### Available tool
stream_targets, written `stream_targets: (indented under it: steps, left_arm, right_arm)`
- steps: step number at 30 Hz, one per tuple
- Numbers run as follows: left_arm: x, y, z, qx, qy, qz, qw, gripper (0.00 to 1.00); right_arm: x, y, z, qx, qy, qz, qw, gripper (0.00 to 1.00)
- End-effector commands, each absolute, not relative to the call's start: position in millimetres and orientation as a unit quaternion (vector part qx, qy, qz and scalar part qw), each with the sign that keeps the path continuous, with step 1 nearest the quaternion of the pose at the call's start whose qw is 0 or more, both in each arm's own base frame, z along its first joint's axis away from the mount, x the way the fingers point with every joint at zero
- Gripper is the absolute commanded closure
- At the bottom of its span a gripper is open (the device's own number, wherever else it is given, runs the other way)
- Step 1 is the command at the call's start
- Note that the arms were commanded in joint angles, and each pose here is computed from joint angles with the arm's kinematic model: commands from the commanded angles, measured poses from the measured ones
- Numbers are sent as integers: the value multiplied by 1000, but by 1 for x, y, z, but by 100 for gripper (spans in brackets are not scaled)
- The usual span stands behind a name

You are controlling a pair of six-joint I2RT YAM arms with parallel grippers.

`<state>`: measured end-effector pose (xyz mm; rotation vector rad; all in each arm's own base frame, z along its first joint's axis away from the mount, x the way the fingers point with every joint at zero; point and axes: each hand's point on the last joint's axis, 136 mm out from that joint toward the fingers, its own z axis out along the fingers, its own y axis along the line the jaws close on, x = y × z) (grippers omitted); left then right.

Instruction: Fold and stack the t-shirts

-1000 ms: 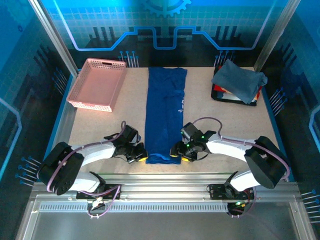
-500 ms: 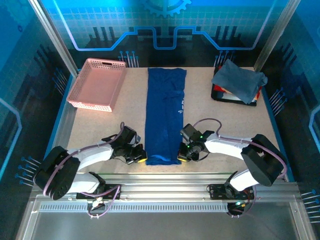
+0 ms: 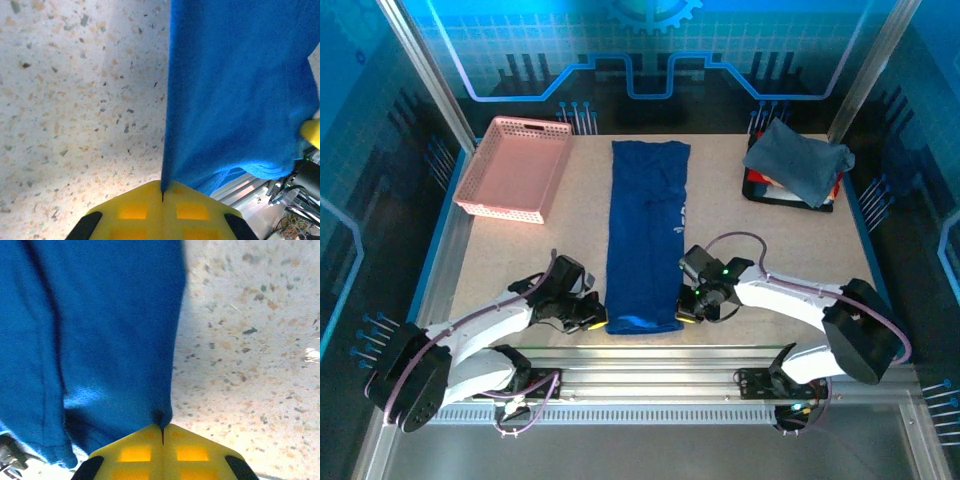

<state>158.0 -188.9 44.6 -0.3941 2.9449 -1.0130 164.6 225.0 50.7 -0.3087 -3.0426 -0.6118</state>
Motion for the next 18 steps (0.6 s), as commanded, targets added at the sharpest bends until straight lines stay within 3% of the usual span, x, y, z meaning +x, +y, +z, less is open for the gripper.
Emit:
stream_targets:
  steps: [1, 10, 18]
  left_arm:
    - [174, -196, 77, -110, 934, -340, 23, 100]
    - [272, -193, 139, -129, 910, -386, 75, 100]
    - [375, -179, 143, -129, 914, -376, 86, 100]
  right_arm:
    - [177, 214, 80, -92, -980, -176, -13, 100]
    - [274, 211, 138, -80, -972, -211, -68, 100]
    - [369, 205, 137, -79, -967, -231, -68, 100]
